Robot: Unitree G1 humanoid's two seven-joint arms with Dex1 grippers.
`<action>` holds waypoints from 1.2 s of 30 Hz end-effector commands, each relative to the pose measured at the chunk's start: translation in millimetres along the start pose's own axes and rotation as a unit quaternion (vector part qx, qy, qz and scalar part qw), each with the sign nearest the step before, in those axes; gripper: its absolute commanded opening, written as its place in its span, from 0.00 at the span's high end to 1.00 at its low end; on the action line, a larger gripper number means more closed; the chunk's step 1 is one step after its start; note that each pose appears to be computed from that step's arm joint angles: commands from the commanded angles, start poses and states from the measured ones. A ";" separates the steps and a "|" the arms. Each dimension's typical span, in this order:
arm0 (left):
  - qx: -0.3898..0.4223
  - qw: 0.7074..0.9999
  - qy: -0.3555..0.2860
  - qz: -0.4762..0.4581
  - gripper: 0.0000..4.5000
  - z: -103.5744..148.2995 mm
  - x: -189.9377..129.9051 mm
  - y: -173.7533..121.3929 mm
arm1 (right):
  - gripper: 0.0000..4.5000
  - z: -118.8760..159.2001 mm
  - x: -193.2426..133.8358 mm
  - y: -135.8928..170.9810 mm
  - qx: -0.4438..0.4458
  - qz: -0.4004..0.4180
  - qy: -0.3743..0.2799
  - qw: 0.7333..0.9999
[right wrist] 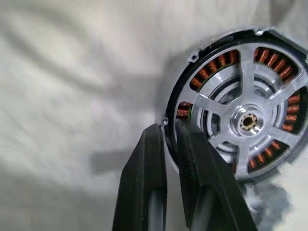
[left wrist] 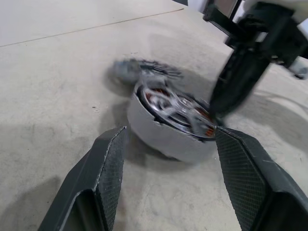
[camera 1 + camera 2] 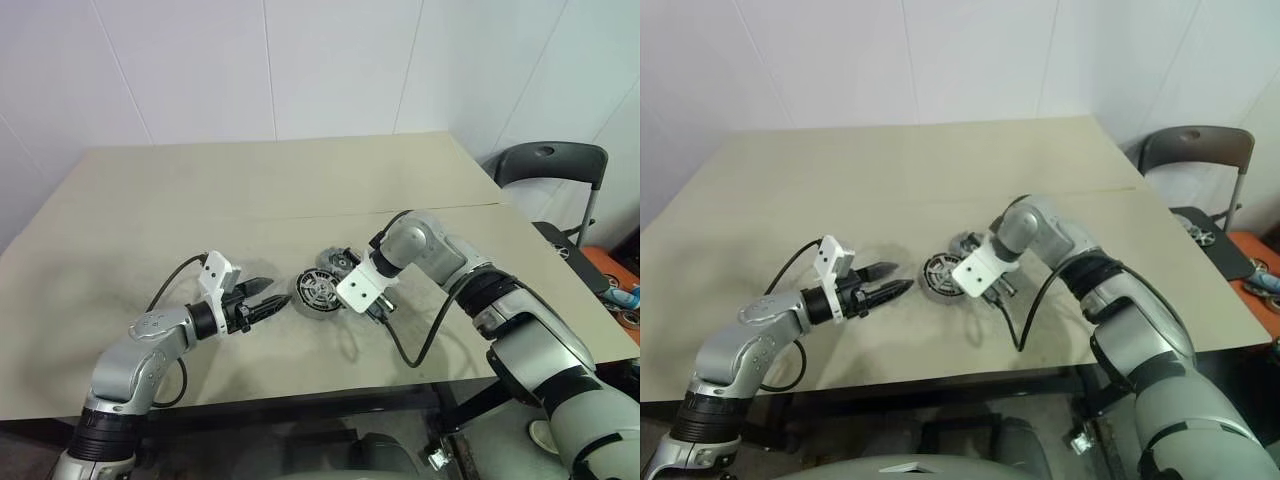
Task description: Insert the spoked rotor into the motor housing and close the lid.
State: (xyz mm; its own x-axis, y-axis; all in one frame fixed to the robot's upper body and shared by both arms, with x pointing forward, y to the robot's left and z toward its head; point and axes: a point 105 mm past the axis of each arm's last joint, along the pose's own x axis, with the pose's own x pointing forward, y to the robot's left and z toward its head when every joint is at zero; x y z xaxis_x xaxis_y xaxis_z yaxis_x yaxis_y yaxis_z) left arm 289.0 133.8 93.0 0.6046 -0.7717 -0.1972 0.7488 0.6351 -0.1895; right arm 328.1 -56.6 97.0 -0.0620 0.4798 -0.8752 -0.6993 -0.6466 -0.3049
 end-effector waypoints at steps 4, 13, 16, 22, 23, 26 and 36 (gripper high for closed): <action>0.012 1.000 -0.009 0.001 0.32 6.6 3.2 3.5 | 0.99 17.8 -40.4 -16.4 0.127 -0.023 -0.074 0.989; 0.009 1.000 -0.011 -0.001 0.32 5.6 9.6 -0.7 | 0.99 -19.1 -25.4 -7.5 0.090 -0.026 0.042 0.995; 0.008 1.000 -0.008 0.003 0.32 1.4 10.5 -2.4 | 0.99 -14.4 -23.3 -9.9 0.087 -0.017 0.032 0.996; 0.002 1.000 -0.012 0.010 0.32 0.2 12.2 -3.4 | 0.99 -1.7 -9.8 -33.0 0.158 -0.041 -0.018 0.986; 0.002 1.000 -0.012 0.010 0.32 -0.2 12.3 -3.9 | 0.99 -2.9 -7.9 -35.1 0.166 -0.044 -0.017 0.985; 0.000 1.000 -0.013 0.014 0.32 -0.6 10.2 -5.3 | 0.91 -3.2 -3.5 -36.4 0.192 -0.038 -0.030 0.980; -0.001 1.000 -0.014 0.019 0.32 2.9 8.9 -4.9 | 0.78 37.3 -33.3 -46.5 0.188 -0.028 -0.126 0.974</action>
State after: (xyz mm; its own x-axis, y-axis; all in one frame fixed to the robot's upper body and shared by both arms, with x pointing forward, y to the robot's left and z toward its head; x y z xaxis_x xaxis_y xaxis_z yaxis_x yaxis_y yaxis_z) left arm 288.9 123.1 80.0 0.6300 -0.7454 -0.2181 0.7138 0.6663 -0.2155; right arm 339.1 -27.7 124.8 -0.1540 0.6263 -0.7642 -0.9367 -0.3386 -0.0887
